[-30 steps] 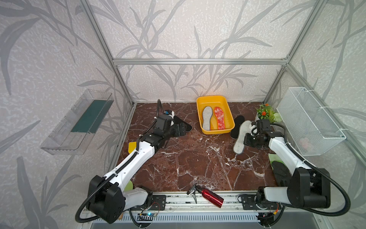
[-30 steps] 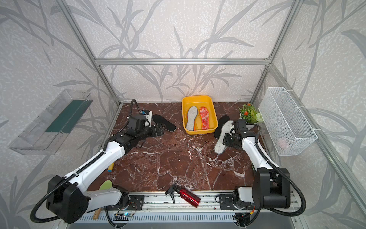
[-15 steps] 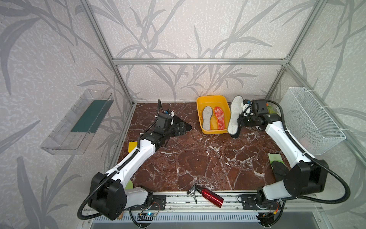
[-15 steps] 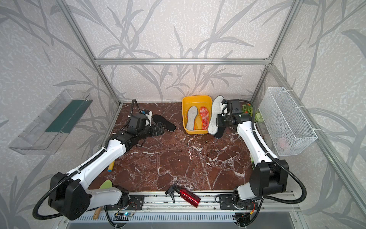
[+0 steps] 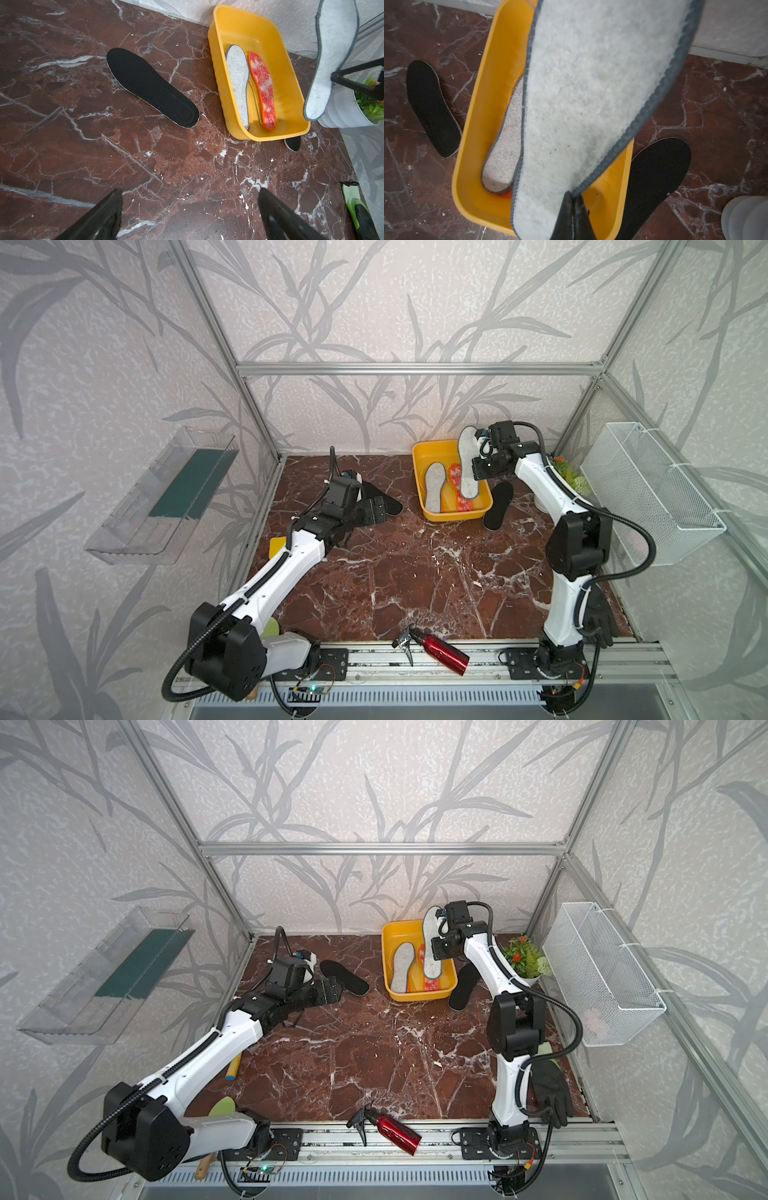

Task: Put the insoles into the storage box
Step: Place the insole in the storage box, then pick up the insole from the center of the board.

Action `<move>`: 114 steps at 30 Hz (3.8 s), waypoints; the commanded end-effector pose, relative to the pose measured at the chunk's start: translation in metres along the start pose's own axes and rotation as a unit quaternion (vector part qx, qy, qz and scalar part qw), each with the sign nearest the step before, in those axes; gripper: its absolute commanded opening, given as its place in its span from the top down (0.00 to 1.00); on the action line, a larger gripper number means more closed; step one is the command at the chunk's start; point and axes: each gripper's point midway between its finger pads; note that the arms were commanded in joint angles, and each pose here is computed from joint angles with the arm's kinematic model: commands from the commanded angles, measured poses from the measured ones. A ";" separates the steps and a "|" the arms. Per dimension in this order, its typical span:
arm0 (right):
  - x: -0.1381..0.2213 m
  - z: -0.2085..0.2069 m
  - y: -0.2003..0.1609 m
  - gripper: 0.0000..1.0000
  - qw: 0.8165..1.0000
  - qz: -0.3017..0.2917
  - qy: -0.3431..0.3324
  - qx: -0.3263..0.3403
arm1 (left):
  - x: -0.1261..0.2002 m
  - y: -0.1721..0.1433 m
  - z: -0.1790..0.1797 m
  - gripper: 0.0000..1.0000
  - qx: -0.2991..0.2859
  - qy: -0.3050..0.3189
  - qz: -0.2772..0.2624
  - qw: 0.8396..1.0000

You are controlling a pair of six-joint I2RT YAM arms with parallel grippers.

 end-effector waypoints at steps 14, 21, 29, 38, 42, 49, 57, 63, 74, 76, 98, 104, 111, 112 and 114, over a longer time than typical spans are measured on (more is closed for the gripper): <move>-0.061 -0.007 -0.030 1.00 0.994 0.108 -0.031 0.018 | 0.004 0.009 0.003 0.01 0.003 0.008 -0.004 1.000; -0.075 -0.003 -0.034 1.00 0.989 0.132 -0.050 0.041 | 0.003 0.006 0.006 0.01 0.006 0.009 0.000 1.000; -0.085 -0.009 -0.038 1.00 0.984 0.153 -0.075 0.046 | 0.008 0.007 0.008 0.01 0.008 0.012 -0.005 1.000; -0.090 -0.009 -0.042 1.00 0.983 0.161 -0.071 0.049 | 0.008 0.007 0.010 0.01 0.010 0.014 -0.005 1.000; -0.098 -0.008 -0.047 1.00 0.982 0.169 -0.069 0.046 | 0.007 0.007 0.008 0.01 0.009 0.011 -0.003 1.000; -0.109 -0.013 -0.056 0.94 0.979 0.182 -0.080 0.039 | 0.003 0.007 0.007 0.01 0.011 0.009 0.003 1.000; -0.111 -0.017 -0.054 0.81 0.978 0.181 -0.093 0.034 | 0.004 0.006 0.010 0.01 0.011 0.013 0.003 1.000; -0.097 -0.015 -0.044 0.74 0.981 0.167 -0.091 0.030 | 0.006 0.007 0.015 0.01 0.017 0.023 -0.001 1.000; -0.017 0.013 -0.008 0.70 0.993 0.102 -0.044 0.036 | -0.026 -0.001 0.058 0.01 0.130 0.107 0.056 0.984; 0.000 0.020 -0.004 0.69 0.995 0.089 -0.032 0.033 | -0.034 -0.002 0.064 0.01 0.140 0.127 0.072 0.979; 0.172 0.151 -0.063 0.67 0.967 -0.073 0.244 -0.015 | -0.137 -0.002 0.063 0.05 0.205 0.153 0.182 0.949; 0.184 0.160 -0.096 0.66 0.956 -0.087 0.278 -0.044 | -0.150 -0.003 0.072 0.05 0.213 0.177 0.188 0.942; 0.179 0.161 -0.118 0.66 0.951 -0.087 0.288 -0.074 | -0.165 -0.004 0.077 0.05 0.232 0.192 0.197 0.933; 0.178 0.161 -0.119 0.66 0.950 -0.090 0.289 -0.075 | -0.166 -0.003 0.078 0.05 0.236 0.193 0.197 0.932; 0.178 0.161 -0.122 0.66 0.951 -0.091 0.287 -0.074 | -0.169 -0.003 0.079 0.05 0.240 0.199 0.199 0.929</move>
Point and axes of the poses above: each gripper's point midway between its finger pads, its own x axis back along the fingers, its own z axis along the line the jaws close on, y = z × x, and after that the axes turned 5 degrees about x, right-handed
